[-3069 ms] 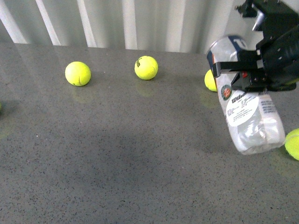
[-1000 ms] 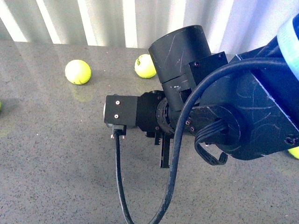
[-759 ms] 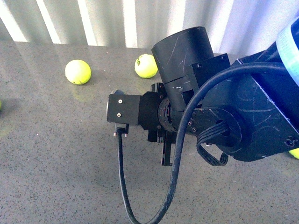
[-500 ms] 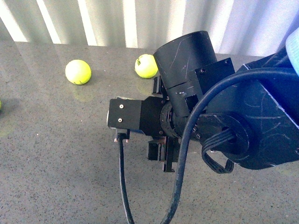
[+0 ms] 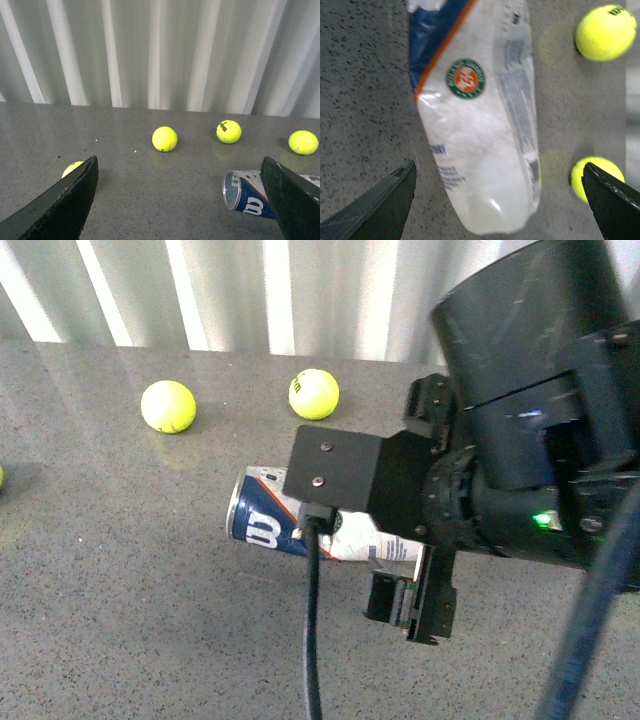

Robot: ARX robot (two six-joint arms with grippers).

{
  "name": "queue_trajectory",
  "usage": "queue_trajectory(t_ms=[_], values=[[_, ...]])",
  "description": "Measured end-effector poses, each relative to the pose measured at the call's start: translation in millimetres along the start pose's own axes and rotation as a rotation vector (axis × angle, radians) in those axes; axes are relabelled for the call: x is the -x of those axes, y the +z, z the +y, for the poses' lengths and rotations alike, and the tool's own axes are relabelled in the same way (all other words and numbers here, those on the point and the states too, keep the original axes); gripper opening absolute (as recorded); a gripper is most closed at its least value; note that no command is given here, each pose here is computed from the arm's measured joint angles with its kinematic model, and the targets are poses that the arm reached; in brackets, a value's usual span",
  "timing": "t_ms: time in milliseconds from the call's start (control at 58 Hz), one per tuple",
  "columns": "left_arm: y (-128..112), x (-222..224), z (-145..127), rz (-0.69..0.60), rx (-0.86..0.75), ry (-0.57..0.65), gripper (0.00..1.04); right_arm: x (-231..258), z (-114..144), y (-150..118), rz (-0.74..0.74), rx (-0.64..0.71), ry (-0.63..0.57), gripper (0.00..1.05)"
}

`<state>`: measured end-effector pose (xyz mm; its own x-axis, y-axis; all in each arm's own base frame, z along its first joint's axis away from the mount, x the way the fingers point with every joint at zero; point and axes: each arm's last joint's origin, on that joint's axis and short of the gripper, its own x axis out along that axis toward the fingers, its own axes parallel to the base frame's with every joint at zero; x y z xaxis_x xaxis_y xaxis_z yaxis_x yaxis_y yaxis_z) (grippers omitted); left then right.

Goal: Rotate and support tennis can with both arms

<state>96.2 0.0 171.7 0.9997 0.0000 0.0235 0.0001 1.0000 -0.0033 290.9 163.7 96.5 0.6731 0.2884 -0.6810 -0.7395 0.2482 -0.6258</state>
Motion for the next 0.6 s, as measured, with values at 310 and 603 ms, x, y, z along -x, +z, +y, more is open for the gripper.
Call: queue_trajectory(t_ms=[310, 603], values=[[0.0, 0.0, 0.0, 0.0, 0.0, 0.0, 0.98, 92.9, -37.0, -83.9, 0.193, -0.444, -0.569, 0.97], [0.0, 0.0, 0.0, 0.0, 0.0, 0.0, 0.98, 237.0, -29.4, -105.1, 0.103, -0.836, -1.154, 0.97]])
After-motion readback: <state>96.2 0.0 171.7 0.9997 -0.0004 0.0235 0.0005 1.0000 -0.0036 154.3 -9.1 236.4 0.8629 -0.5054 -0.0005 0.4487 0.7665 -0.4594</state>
